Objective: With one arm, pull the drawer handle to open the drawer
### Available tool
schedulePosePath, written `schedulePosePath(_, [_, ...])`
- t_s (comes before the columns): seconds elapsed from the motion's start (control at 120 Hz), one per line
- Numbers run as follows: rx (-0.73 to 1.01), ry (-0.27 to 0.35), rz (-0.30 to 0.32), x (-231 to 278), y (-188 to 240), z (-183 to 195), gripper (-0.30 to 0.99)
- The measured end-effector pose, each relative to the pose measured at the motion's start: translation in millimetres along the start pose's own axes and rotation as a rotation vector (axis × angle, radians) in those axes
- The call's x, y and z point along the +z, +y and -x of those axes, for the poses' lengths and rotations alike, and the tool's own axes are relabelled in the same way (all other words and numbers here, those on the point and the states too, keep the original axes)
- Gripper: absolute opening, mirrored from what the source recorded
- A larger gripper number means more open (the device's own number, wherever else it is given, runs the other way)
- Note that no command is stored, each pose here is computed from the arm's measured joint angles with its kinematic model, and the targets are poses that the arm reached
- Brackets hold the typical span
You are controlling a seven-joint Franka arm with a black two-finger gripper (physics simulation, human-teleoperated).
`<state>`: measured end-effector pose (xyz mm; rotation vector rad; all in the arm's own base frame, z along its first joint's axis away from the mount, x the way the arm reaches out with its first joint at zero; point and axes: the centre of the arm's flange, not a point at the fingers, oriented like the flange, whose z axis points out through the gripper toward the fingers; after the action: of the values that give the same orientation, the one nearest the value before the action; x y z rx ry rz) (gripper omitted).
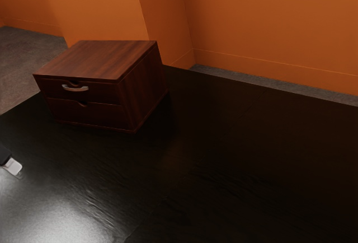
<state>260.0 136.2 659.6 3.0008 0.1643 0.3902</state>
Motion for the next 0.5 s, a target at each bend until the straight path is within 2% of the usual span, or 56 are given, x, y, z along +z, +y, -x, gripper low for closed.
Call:
schedulePosePath(0.042, [0.038, 0.015, 0.006, 6, -29, -4, 0.69])
schedulePosePath(0.083, [0.099, 0.013, -0.023, 12, -42, -18, 0.69])
schedulePosePath(0.192, [0.259, 0.016, -0.161, 7, -30, -44, 0.69])
schedulePosePath(0.292, [0.425, 0.034, -0.242, -4, -3, -50, 0.69])
schedulePosePath(0.35, [0.515, 0.028, -0.255, 1, 7, -61, 0.69])
schedulePosePath(0.45, [0.651, -0.017, -0.237, 34, 11, -95, 0.69])
schedulePosePath(0.5, [0.723, -0.019, -0.235, 47, 16, -109, 0.69])
